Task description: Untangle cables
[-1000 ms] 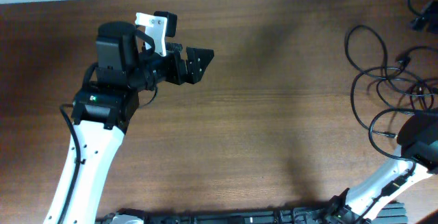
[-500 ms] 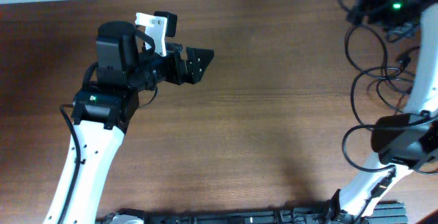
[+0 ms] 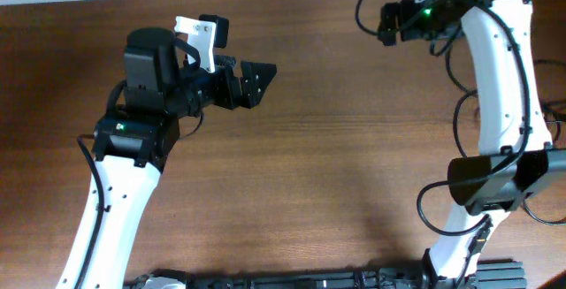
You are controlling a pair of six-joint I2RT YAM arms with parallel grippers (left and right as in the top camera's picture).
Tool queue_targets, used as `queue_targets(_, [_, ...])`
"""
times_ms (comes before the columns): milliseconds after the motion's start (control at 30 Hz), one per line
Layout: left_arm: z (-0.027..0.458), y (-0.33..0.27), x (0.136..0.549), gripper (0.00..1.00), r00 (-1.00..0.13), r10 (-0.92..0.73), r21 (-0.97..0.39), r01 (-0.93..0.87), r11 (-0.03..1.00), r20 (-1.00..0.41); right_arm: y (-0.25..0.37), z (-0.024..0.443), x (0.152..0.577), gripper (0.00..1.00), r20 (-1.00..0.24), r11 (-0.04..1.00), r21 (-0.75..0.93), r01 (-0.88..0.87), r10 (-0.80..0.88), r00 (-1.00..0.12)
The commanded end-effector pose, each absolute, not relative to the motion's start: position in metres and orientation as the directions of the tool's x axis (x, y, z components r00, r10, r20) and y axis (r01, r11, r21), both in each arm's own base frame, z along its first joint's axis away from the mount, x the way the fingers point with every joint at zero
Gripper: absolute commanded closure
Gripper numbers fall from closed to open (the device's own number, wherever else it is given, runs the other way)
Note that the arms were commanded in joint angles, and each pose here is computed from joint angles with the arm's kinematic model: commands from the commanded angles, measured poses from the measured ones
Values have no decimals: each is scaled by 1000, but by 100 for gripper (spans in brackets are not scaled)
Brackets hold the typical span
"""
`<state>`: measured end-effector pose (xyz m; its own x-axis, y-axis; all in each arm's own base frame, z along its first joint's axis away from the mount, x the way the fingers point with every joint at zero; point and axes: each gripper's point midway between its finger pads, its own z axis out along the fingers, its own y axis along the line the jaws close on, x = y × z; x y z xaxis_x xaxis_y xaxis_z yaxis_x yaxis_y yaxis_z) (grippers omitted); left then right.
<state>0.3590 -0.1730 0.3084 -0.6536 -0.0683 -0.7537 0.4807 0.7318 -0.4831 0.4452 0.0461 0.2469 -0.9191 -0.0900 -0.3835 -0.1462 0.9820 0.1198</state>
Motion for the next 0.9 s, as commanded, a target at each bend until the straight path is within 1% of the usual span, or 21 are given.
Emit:
queue_targets(0, [318,-171,357,1,-633,-70,-471,493,731,-771,57,257,440,2,-404,978,113,-174,-114,-907])
queue_targets(467, [318,-172,356,1,-634,-70,-472,493,731,-770,57,257,440,2,-404,979,113,-172,-113,-908])
queue_targets(533, [314,-171,354,1,-649,-66,-478,484,733,-758,57,257,440,1,-404,979,113,-172,-113,-908])
queue_targets(567, [310,-169,353,1,-659,-62,-475,471,743,-750,57,257,440,2,-404,979,113,-172,-113,-908])
queue_targets(600, [304,-162,353,1,-671,-64,-461,434,774,-739,57,257,440,2,-404,979,113,-172,-113,-908])
queue_targets(633, [293,-150,352,1,-692,-62,-430,373,822,-719,57,257,440,1,-404,979,113,-172,-113,-908])
queue_targets(733, [268,-116,337,1,-752,-63,-332,212,919,-656,57,257,440,2,-404,979,113,-172,-113,-908])
queue_targets(800, [265,-102,327,1,-761,-64,-282,160,946,-645,57,257,440,2,-404,979,113,-172,-113,-908])
queue_targets(867, [271,-97,316,1,-740,-9,-232,200,952,-673,57,257,440,2,-404,979,113,-172,-113,-908])
